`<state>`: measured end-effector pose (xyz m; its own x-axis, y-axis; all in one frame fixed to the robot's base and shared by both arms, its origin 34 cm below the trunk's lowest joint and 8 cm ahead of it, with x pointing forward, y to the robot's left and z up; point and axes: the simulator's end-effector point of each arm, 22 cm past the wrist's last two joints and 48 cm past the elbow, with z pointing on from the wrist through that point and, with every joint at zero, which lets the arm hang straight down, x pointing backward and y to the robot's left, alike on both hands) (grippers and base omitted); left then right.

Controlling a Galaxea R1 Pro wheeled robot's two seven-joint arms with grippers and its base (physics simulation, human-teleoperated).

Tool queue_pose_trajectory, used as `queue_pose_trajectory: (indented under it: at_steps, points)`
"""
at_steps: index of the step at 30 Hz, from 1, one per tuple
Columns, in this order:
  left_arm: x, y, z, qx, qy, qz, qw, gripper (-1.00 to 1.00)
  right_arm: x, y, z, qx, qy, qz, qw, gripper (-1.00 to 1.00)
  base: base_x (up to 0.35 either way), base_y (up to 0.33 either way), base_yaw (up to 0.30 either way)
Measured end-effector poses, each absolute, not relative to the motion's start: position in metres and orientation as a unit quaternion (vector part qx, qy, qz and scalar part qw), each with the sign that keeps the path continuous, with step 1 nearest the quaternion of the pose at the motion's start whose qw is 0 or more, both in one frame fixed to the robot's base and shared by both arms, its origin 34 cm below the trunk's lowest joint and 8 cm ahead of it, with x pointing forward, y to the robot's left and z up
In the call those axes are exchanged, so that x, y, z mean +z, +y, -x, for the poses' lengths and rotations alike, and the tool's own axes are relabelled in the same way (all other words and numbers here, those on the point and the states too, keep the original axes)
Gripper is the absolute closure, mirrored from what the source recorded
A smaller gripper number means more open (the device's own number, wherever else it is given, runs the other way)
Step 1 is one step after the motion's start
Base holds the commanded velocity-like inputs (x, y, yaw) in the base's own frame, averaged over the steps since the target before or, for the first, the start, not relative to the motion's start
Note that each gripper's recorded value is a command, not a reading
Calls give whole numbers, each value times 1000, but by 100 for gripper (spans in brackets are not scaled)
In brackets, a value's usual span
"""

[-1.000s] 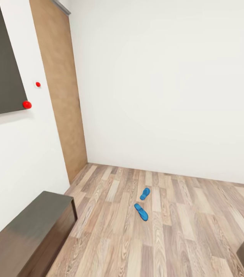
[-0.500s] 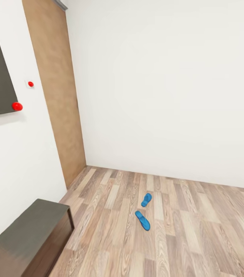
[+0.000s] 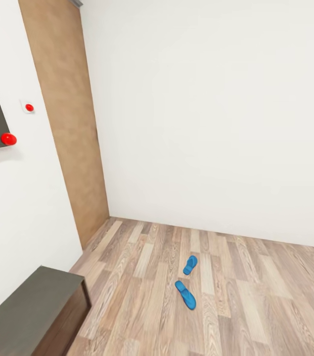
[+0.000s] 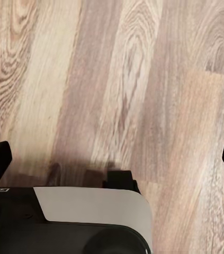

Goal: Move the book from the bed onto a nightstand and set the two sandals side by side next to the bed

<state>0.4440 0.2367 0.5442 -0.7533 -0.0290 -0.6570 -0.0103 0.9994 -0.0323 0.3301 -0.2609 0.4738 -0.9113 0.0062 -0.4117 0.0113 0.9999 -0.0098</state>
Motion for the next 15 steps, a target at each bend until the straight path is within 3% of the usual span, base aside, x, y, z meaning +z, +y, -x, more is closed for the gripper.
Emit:
queue_pose_trajectory:
  at_steps: [15]
  points:
    - [544, 237, -444, -13, 936, 10, 351, -100, 474, -261, -330, -6, 978, -6, 210, -100, 226, 0, 0]
